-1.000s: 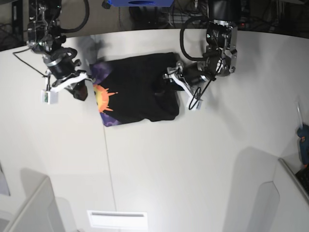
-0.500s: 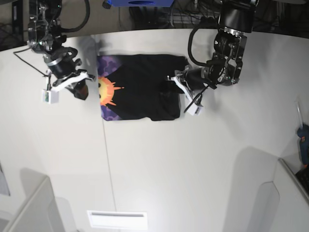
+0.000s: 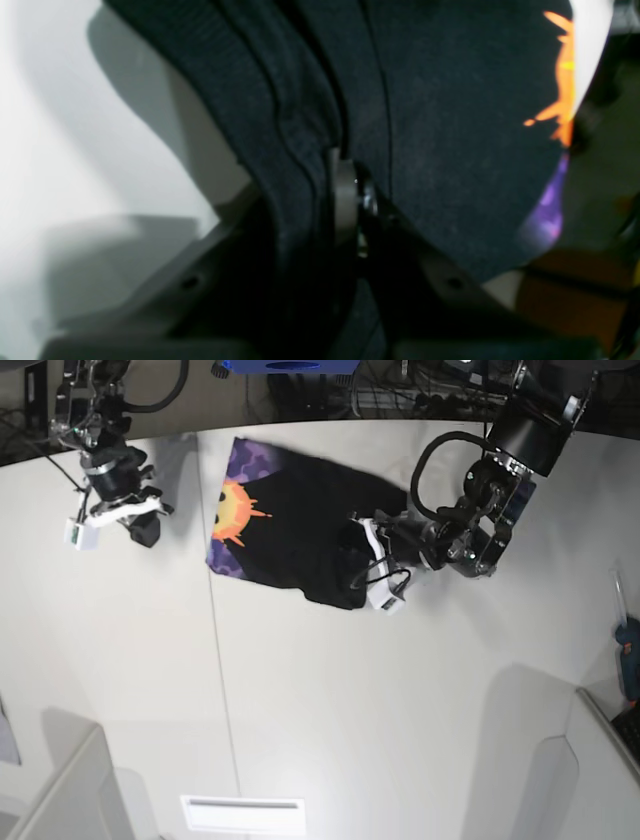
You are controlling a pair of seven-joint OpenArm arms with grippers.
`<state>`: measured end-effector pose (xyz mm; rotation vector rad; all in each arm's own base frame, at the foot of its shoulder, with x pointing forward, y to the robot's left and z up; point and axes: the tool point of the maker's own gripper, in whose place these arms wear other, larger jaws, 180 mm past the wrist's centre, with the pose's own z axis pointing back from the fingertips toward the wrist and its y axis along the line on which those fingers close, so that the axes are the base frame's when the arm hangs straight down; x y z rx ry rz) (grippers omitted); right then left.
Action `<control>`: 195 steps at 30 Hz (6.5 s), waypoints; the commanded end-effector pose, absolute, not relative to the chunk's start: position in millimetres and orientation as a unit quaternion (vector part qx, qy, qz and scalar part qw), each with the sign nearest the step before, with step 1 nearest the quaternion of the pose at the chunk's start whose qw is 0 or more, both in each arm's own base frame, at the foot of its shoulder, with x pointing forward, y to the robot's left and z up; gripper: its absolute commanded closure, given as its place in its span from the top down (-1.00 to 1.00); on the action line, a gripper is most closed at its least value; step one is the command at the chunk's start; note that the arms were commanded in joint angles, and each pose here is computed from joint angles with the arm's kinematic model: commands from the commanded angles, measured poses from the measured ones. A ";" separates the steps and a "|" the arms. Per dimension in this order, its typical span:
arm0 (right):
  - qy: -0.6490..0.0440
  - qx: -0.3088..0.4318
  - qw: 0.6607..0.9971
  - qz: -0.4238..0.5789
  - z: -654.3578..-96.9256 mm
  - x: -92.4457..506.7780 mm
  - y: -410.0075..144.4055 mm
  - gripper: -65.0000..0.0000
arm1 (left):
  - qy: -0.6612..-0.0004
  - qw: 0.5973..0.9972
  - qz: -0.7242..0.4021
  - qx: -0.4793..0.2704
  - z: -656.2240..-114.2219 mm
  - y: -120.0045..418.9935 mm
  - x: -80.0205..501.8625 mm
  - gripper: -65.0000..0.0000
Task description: Fold the T-shirt properly
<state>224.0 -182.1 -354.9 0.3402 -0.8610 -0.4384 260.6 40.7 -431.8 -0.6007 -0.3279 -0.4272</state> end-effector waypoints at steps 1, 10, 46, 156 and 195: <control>-0.423 0.161 0.869 -0.202 -349.0 223.7 -184.3 -1.00 | -0.148 0.929 -0.236 -0.244 -436.7 57.5 264.4 -1.00; -0.378 0.151 0.887 -0.218 -371.8 188.9 -184.3 -1.00 | -0.143 0.898 -0.365 -0.201 -422.0 34.7 283.2 -1.00; -0.335 0.160 0.883 -0.287 -402.0 162.1 -172.3 -1.00 | -0.202 0.622 -0.757 -0.016 -441.6 -6.4 284.3 -1.00; -0.431 -0.008 0.896 -0.110 -372.4 136.6 -196.1 -1.00 | -0.451 0.781 -0.428 0.057 -286.3 105.4 338.9 -1.00; -0.120 -0.027 0.970 0.207 -427.4 -40.8 -193.4 -1.00 | -0.289 0.890 -0.317 -0.153 -417.0 158.6 31.1 -1.00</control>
